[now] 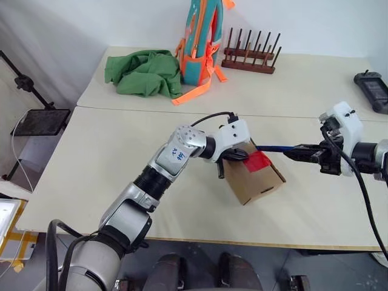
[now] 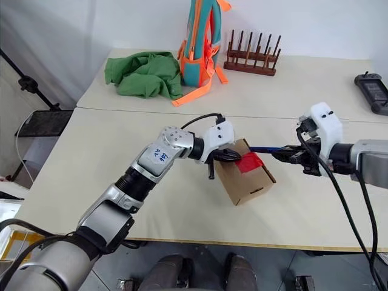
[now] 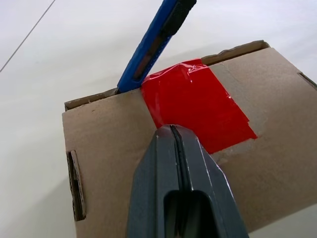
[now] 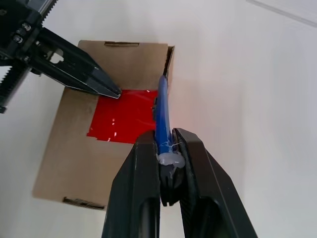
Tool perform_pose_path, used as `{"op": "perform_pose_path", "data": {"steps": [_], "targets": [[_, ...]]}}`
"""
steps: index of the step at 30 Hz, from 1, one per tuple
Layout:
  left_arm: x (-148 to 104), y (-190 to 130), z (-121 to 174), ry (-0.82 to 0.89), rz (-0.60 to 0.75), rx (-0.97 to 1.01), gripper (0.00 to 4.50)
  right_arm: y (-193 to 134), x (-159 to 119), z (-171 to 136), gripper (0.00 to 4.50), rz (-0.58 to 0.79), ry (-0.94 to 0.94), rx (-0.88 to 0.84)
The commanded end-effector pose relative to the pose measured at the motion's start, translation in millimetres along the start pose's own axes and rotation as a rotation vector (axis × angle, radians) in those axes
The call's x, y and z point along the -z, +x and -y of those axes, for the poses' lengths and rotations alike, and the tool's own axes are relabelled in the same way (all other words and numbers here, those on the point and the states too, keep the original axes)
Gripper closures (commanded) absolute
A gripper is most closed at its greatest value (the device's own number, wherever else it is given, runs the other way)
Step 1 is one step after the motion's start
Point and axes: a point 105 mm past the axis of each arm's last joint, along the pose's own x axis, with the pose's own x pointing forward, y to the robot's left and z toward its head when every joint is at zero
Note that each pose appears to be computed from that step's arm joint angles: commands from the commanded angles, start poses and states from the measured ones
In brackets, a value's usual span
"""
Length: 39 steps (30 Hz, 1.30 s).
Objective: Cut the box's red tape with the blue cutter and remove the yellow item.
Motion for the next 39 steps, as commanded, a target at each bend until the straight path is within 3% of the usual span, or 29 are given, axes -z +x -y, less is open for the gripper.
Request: {"op": "perform_pose_path", "data": {"steps": [1,12,22,39], "targets": [[34.0,19.9,19.3,-0.052,-0.117,0.076,4.50,1.2,6.0,-23.1,4.35,-0.092,-0.021,-0.135],[40.0,31.5,24.5,-0.107,-0.103,0.068,4.50,-21.5,-12.8,-12.7,4.35,-0.194,-0.047,-0.096],[39.1,37.1,27.2,-0.114,-0.092,0.070,4.50,-28.2,1.1,-12.2,4.35,-0.313,-0.037,-0.088],[47.0,36.2,28.8,-0.117,-0.115,0.068,4.50,-30.1,11.6,-5.5,4.35,-0.374,0.010,-0.092]]}}
